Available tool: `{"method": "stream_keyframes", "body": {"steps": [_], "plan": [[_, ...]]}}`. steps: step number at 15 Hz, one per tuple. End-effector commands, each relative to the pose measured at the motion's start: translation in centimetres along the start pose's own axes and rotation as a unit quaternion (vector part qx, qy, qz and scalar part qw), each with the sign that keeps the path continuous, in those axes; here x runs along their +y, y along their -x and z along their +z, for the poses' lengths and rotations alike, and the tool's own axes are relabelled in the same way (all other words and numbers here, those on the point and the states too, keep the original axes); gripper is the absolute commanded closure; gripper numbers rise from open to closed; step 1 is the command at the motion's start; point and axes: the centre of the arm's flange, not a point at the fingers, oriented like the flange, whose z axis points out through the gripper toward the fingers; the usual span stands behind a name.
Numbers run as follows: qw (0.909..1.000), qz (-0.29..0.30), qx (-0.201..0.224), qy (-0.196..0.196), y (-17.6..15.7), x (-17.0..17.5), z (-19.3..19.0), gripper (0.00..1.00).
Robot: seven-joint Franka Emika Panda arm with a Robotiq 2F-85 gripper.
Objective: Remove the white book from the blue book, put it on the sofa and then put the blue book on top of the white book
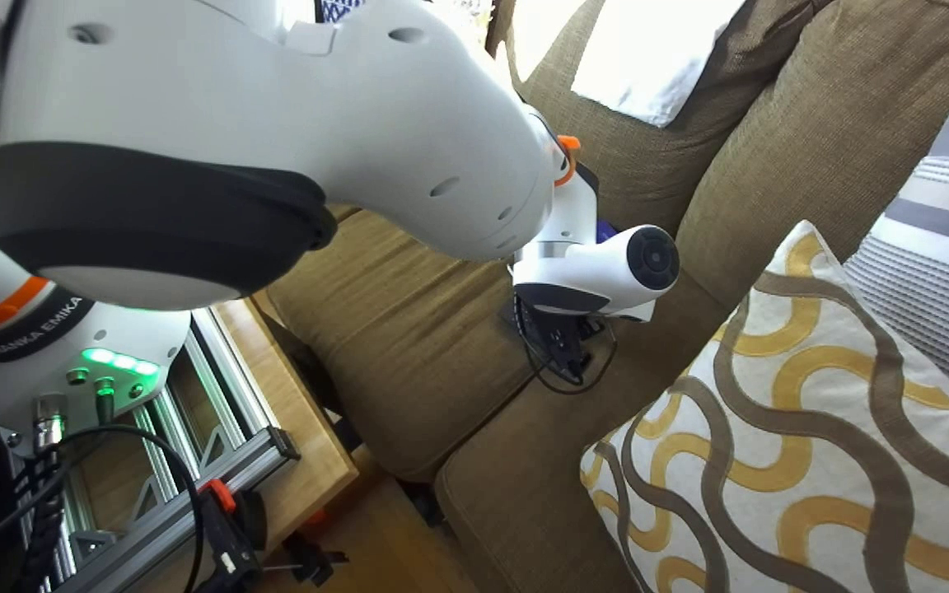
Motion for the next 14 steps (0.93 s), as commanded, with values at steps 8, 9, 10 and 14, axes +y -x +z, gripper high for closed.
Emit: {"method": "stream_keyframes", "body": {"steps": [8, 9, 10, 14], "plan": [[0.9965, 0.014, -0.006, -0.082, -2.4, 3.8, 3.4, 0.52], [0.9961, 0.017, -0.008, -0.086, -2.5, 4.0, 3.3, 0.61], [0.9959, 0.021, -0.011, -0.087, -2.5, 4.1, 3.2, 0.67], [0.9944, 0.022, -0.011, -0.103, -2.6, 3.6, 2.1, 0.97]]}}
